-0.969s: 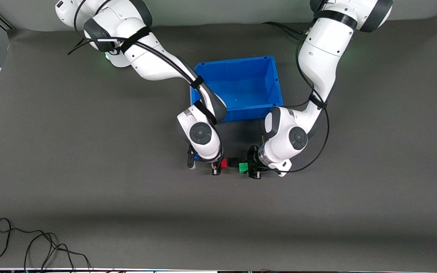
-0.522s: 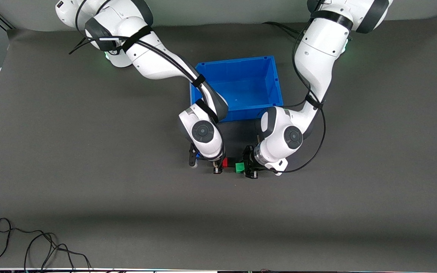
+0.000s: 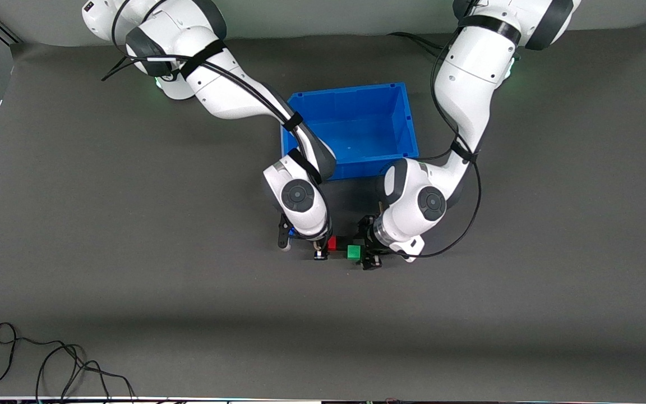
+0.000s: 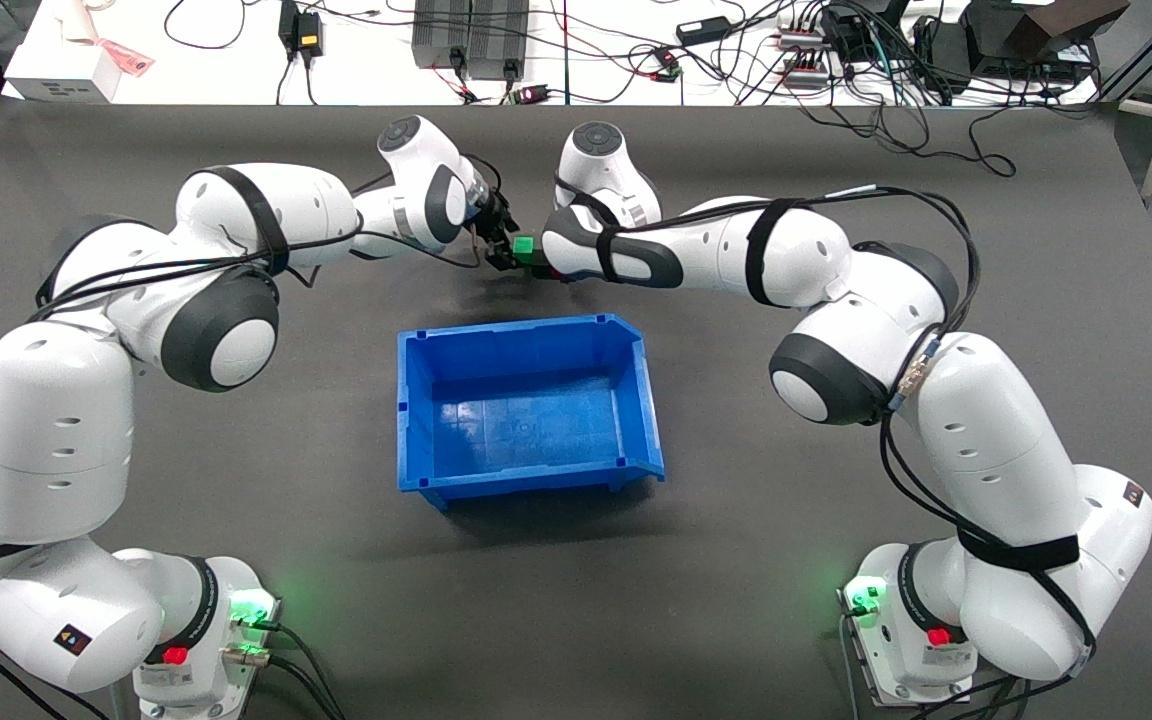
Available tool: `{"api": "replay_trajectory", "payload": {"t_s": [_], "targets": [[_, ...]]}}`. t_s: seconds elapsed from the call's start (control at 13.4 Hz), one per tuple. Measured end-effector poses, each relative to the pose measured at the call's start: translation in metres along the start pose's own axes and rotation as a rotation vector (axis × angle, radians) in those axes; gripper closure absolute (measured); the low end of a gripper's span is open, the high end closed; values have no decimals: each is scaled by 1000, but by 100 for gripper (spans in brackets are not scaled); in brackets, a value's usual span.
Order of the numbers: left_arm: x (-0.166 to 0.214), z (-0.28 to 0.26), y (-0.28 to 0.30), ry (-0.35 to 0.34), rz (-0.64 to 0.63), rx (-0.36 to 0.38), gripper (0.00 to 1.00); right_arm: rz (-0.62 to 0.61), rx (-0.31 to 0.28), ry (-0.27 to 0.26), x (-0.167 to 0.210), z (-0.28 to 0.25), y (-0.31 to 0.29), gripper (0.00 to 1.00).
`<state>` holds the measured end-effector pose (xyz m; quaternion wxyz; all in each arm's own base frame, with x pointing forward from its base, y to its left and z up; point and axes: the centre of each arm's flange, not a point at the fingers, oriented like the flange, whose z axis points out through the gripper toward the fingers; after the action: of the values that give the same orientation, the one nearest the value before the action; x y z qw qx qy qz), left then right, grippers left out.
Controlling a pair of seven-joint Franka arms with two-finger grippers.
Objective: Attach green and red cubes to black cube
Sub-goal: 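Set both cubes against the black cube and open both grippers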
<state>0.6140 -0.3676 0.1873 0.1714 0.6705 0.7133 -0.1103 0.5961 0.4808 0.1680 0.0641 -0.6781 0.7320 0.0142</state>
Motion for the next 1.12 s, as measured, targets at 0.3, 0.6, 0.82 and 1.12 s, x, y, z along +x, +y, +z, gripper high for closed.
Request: {"api": "replay_trajectory", "payload": {"t_s": [0.3,0.6,0.82,1.12], "targets": [[65,-69,49,25,100,72,0,2,33,-20,4,-23,-22,0],[165,-195,83,-7,326,208,0,-63,-9,-4,44,-119,-72,0],[227,-289,82,-6,576,281,0,-200,-65,-3,90,-238,-92,0],[260,-406,69,7,988,308,0,-370,-120,-17,177,-366,-96,0]]}}
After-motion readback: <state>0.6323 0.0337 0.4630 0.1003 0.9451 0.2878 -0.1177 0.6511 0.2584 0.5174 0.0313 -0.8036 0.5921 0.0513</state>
